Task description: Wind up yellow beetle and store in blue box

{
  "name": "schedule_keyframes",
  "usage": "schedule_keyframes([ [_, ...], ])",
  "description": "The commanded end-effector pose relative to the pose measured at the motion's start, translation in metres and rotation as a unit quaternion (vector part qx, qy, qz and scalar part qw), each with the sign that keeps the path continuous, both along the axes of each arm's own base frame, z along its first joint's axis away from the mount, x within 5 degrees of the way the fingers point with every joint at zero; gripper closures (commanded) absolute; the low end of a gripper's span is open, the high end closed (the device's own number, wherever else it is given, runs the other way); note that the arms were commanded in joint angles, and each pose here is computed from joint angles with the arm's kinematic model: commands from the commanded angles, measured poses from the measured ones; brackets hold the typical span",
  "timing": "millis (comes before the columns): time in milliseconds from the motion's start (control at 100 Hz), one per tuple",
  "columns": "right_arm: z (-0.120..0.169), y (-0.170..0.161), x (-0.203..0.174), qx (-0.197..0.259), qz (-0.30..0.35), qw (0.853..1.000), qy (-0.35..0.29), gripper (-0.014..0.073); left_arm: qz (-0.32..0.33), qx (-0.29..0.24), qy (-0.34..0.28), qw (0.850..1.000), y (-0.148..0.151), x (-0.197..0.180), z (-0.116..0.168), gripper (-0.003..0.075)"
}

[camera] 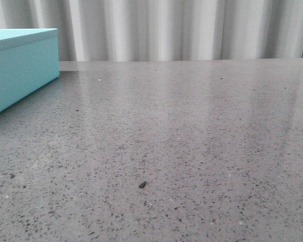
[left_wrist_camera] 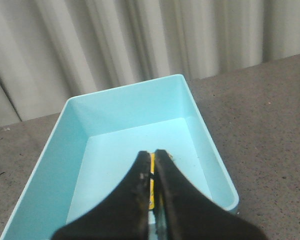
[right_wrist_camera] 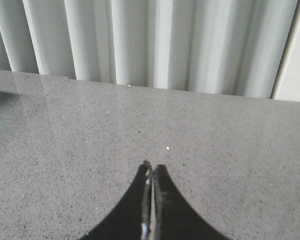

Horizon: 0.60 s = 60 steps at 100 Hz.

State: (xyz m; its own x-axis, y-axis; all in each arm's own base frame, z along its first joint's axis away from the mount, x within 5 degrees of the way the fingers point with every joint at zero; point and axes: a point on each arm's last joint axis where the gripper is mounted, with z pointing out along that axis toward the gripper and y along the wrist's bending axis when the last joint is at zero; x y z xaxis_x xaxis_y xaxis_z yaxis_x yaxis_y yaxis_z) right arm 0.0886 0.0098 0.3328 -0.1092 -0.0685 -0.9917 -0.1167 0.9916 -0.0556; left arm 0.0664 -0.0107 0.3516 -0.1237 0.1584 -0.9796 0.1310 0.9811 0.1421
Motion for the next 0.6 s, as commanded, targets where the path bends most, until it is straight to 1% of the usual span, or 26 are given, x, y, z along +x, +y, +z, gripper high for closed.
schedule_keyframes([
  [0, 0.010, 0.002, 0.002, -0.003, 0.007, 0.997, -0.071, 0.0656, 0.011, -0.016, -0.077, 0.997, 0.001, -0.013, 0.006, 0.0741],
  [190, -0.009, 0.004, 0.007, 0.001, 0.017, 0.994, -0.104, 0.0656, 0.014, -0.026, -0.126, 0.992, 0.002, -0.033, -0.008, 0.0741],
  [340, -0.023, 0.006, 0.009, 0.006, 0.026, 0.990, -0.140, 0.0656, 0.014, -0.030, -0.137, 0.990, 0.002, -0.038, -0.017, 0.0741],
  [480, -0.040, 0.007, 0.009, 0.007, 0.030, 0.990, -0.137, 0.0656, 0.008, -0.052, -0.133, 0.990, 0.001, -0.038, -0.024, 0.0741],
  [590, -0.054, 0.007, 0.010, 0.005, 0.030, 0.992, -0.119, 0.0656, 0.007, -0.058, -0.123, 0.991, 0.000, -0.036, -0.030, 0.0741],
])
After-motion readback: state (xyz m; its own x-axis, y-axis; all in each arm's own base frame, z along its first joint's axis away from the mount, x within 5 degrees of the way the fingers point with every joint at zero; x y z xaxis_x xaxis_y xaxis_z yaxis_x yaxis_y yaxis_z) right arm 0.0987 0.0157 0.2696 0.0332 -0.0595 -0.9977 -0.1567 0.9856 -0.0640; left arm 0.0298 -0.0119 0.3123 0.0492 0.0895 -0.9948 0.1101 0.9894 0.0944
